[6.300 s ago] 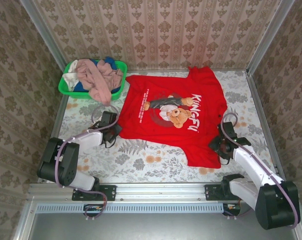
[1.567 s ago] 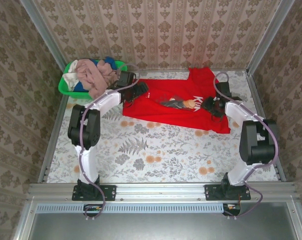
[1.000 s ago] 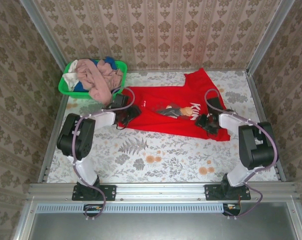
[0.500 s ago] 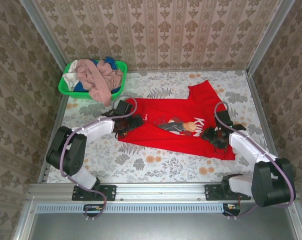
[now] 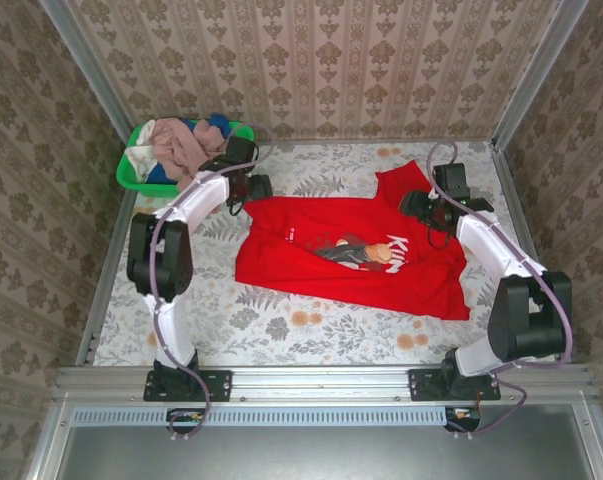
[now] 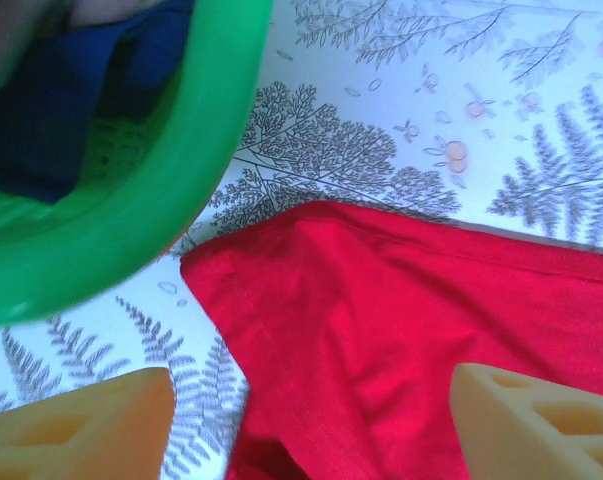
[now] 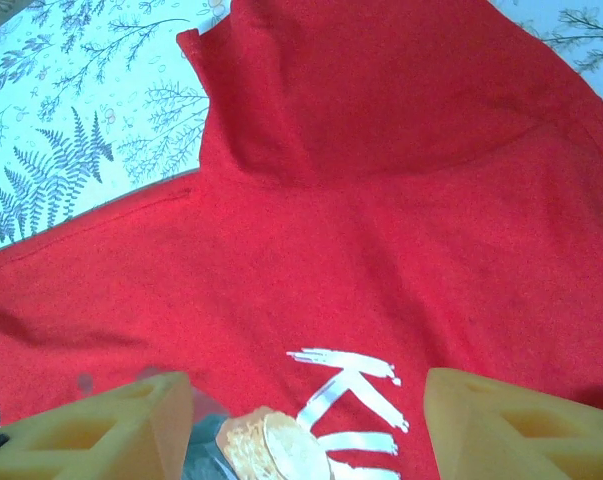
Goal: Fold and stack the t-shirts
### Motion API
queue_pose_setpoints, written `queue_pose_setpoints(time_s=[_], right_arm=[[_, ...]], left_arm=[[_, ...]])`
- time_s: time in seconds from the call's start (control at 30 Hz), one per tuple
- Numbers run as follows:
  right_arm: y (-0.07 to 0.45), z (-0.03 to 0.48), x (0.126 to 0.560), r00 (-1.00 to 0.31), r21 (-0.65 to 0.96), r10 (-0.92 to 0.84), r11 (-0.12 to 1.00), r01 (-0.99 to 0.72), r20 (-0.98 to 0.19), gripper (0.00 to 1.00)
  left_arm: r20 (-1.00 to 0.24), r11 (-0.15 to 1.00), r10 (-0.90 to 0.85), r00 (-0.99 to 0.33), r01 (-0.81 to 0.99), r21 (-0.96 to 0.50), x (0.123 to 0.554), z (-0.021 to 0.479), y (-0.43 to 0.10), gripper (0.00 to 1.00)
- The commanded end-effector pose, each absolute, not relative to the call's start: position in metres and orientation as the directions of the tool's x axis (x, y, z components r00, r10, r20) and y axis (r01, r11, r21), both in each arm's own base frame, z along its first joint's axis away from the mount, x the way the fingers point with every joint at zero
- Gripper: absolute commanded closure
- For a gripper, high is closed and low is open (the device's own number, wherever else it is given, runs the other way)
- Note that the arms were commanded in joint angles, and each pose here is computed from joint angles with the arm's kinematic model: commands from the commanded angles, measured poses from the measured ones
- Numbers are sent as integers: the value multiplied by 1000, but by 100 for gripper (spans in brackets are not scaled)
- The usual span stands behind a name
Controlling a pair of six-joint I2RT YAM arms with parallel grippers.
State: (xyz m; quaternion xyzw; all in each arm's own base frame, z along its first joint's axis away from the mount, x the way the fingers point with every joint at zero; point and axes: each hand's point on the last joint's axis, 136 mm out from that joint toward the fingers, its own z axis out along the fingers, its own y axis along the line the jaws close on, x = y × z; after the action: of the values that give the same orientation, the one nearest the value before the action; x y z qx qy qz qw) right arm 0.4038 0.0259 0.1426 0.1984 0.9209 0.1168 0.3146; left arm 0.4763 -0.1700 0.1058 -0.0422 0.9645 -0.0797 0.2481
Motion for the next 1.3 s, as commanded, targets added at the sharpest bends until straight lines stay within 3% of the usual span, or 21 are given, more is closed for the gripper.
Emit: queue_pose_setpoints(time_s=[0.0,0.17,0.37,0.67,0.83,1.0,1.27], right_arm=[[27,151,419,-721,353,419,901,254,-551,37],[28,144,420,-726,364,426,896,255,-539,37],[20,130,425,-721,374,457,881,289,-521,41],[34,49,484,-796,483,545,788,380,-263,43],[4,12,485,-745,393,644,740,546,-176,42],[-41,1,470,-666,310,728,678,666,-160,42],[-66,15,463,-649,318,738,670,671,-187,41]], left_arm=[[-376,992,-97,-922,-57,-116,471,85,-169,33],[-398,984,-173,-901,-147,-96,491,71,-164,41],[-407,977,-212,-889,-177,-121,508,54,-167,42],[-414,980,-186,-891,-139,-141,506,55,-198,40],[-423,981,-185,-887,-137,-141,500,62,-204,36],[-441,977,-195,-876,-136,-162,500,71,-205,34],[-427,973,-206,-880,-137,-187,513,63,-209,31]])
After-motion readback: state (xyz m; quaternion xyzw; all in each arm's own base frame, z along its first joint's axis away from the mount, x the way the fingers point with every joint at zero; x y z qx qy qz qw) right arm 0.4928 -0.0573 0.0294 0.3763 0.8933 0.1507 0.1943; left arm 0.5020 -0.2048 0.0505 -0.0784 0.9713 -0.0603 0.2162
